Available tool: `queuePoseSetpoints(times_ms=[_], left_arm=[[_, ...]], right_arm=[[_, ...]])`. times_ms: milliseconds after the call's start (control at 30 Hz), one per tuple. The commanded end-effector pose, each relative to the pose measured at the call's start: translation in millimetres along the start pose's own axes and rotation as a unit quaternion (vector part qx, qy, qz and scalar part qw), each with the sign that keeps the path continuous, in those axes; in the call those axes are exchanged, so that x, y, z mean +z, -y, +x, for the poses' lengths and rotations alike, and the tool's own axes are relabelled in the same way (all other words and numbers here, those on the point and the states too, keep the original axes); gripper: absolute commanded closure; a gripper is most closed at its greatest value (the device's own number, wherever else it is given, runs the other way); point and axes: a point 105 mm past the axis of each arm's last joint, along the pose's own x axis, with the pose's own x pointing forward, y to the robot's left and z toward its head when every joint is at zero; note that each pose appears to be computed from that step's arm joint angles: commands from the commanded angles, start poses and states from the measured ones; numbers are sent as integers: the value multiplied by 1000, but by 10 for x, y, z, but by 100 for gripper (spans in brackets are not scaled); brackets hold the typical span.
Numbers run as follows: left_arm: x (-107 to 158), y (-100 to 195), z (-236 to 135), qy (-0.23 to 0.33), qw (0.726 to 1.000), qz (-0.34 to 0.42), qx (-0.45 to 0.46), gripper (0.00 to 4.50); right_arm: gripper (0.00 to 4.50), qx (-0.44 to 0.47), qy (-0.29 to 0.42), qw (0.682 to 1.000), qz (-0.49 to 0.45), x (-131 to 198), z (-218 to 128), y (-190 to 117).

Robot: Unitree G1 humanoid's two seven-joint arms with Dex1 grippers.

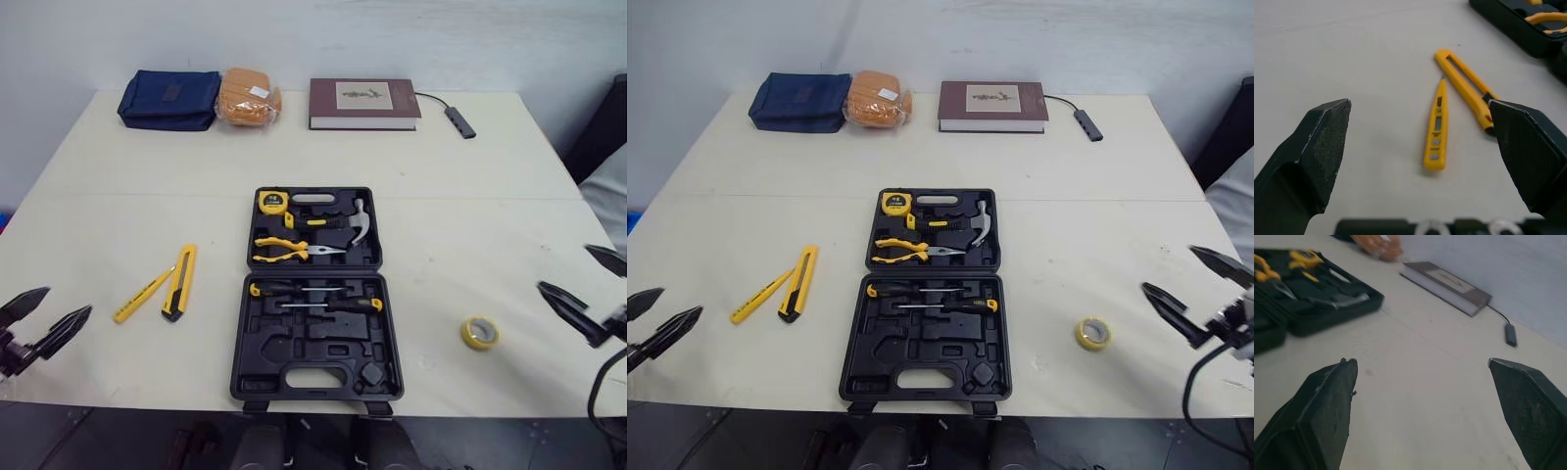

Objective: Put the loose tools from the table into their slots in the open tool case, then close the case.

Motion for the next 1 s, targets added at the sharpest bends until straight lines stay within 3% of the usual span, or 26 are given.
queuePoseSetpoints(times_ms=[33, 267, 733, 1000], left_arm=[[30, 9, 135, -42, 999, -3, -31, 0], [-203, -56, 322, -138, 989, -16, -48, 0], [-461, -12, 593, -177, 981, 17, -73, 0], [-529, 67, 639, -193, 975, 34, -108, 0]], right_arm=[[4, 63, 63, 996, -7, 335, 203, -230], [4, 198, 119, 973, 0, 643, 528, -729], [4, 314, 148, 938, 7, 704, 671, -1085], [4, 318, 139, 938, -1, 630, 725, -1143]])
